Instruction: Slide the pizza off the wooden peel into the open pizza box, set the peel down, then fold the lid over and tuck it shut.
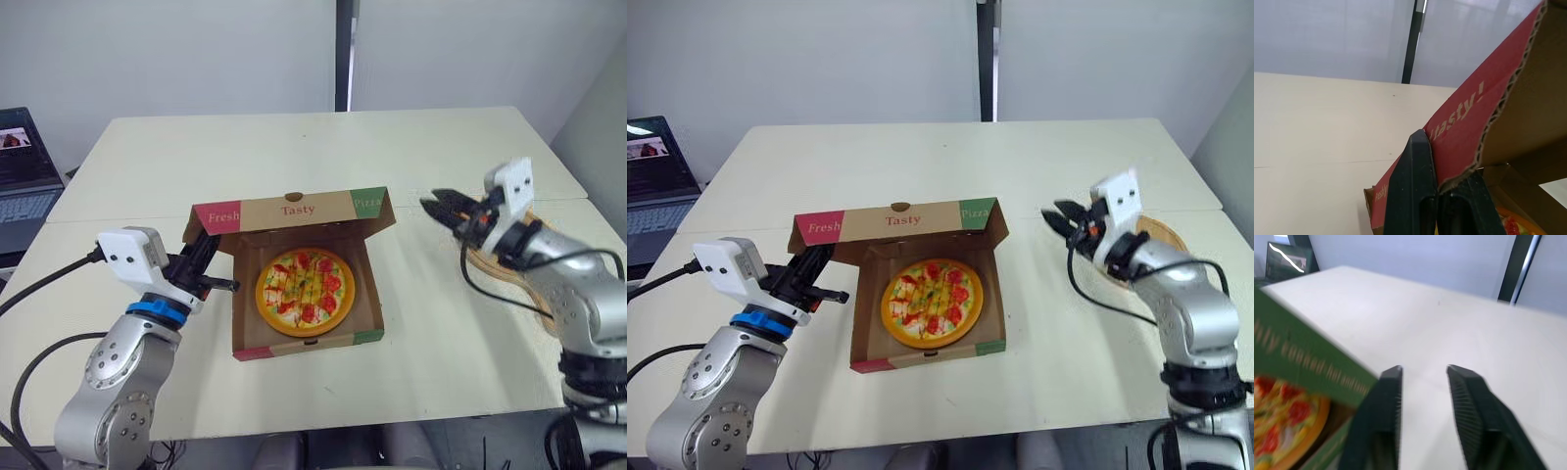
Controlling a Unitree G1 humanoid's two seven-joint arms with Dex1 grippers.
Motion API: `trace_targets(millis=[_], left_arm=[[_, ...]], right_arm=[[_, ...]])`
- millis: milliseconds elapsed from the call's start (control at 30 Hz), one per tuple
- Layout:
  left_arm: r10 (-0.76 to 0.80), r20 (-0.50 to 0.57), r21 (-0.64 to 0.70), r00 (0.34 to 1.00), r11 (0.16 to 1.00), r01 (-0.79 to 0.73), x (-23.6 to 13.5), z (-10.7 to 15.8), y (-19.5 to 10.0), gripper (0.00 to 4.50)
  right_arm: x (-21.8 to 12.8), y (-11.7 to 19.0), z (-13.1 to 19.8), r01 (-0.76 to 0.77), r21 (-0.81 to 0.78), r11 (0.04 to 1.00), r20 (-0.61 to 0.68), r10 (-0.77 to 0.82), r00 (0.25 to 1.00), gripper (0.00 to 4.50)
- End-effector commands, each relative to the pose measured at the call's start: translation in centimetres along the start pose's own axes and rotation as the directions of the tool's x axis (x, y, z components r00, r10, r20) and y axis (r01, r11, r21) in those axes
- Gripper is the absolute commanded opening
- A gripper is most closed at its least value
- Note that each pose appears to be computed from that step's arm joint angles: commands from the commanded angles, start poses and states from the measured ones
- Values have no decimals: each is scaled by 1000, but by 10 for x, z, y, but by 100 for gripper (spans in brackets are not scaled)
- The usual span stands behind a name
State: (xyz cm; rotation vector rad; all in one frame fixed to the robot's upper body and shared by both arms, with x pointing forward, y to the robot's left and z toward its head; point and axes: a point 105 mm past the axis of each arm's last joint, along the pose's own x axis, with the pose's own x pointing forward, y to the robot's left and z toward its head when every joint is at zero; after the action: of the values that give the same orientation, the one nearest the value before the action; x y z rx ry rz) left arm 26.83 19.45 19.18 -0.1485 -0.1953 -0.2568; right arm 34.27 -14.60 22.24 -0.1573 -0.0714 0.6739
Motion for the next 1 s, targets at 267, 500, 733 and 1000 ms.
trace_targets(millis=[267,500,733,1000], left_arm=[[-60,17,1,998,998,60,1,4,-8,0],[-142,-8,-47,990,989,141,-9,4,-14,126],[-248,-155,-121,956,966,230,-19,1,8,348],[-362,-353,-223,863,928,299,-33,21,53,447]], right_arm=[[35,47,25,-298,-39,954,53,300,952,3],[36,53,24,-329,-32,944,55,330,942,0],[37,55,24,-340,-34,940,57,341,938,0],[39,61,25,-378,-33,925,63,379,923,0]])
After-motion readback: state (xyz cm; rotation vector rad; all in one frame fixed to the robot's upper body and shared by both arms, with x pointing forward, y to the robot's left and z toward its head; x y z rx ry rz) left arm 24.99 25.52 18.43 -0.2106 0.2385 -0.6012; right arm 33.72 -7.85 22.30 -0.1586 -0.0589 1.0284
